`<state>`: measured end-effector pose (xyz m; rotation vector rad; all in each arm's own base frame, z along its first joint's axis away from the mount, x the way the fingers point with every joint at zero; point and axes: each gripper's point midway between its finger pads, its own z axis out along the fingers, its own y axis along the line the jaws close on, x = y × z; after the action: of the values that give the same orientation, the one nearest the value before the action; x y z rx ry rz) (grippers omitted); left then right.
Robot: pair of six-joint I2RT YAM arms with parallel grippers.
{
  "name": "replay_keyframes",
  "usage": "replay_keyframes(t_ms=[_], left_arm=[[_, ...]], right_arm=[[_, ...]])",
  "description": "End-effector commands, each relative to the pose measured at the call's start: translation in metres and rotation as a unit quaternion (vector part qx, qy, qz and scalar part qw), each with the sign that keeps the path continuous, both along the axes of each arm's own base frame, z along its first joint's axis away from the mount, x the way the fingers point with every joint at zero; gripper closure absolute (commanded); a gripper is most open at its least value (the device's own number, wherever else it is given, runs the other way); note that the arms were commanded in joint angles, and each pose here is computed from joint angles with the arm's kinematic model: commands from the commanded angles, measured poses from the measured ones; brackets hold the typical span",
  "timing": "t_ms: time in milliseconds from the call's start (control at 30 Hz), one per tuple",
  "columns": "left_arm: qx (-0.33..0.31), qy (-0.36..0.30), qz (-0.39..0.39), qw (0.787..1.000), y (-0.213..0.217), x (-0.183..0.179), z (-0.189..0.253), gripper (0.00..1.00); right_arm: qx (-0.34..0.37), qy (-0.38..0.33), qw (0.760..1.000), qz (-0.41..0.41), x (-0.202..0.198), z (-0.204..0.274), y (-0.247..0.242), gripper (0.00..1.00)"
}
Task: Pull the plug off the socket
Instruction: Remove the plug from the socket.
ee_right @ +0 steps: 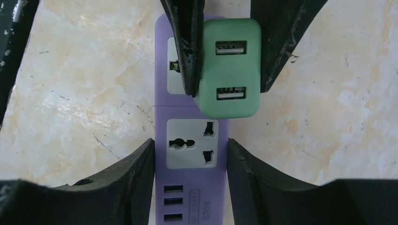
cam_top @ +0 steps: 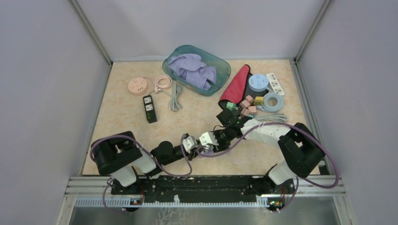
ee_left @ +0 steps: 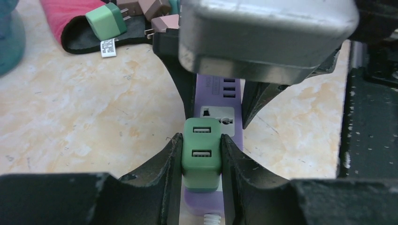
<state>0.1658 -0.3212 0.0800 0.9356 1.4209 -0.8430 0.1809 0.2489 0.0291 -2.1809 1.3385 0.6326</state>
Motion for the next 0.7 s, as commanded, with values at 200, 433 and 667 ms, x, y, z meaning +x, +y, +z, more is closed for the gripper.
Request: replay_keyframes(t_ms=[200,433,667], left_arm=[[-0.126,0.052,0.054,0.989,0.008,0.027,0.055,1.00],[-0.127,-0.009,0.030,0.991,0.031,0.011,0.057,1.00],[0.036,-0.034,-0.006,0.999,0.003,0.007,0.015,1.00]], right_arm=[[-0.030,0.003,0.999,-0.026,0.007,-0.007,-0.004,1.00],[-0.032,0.003,0.999,-0.031,0.009,-0.007,-0.004,1.00],[-0.034,0.004,0.999,-0.035,0.011,-0.008,-0.003,1.00]])
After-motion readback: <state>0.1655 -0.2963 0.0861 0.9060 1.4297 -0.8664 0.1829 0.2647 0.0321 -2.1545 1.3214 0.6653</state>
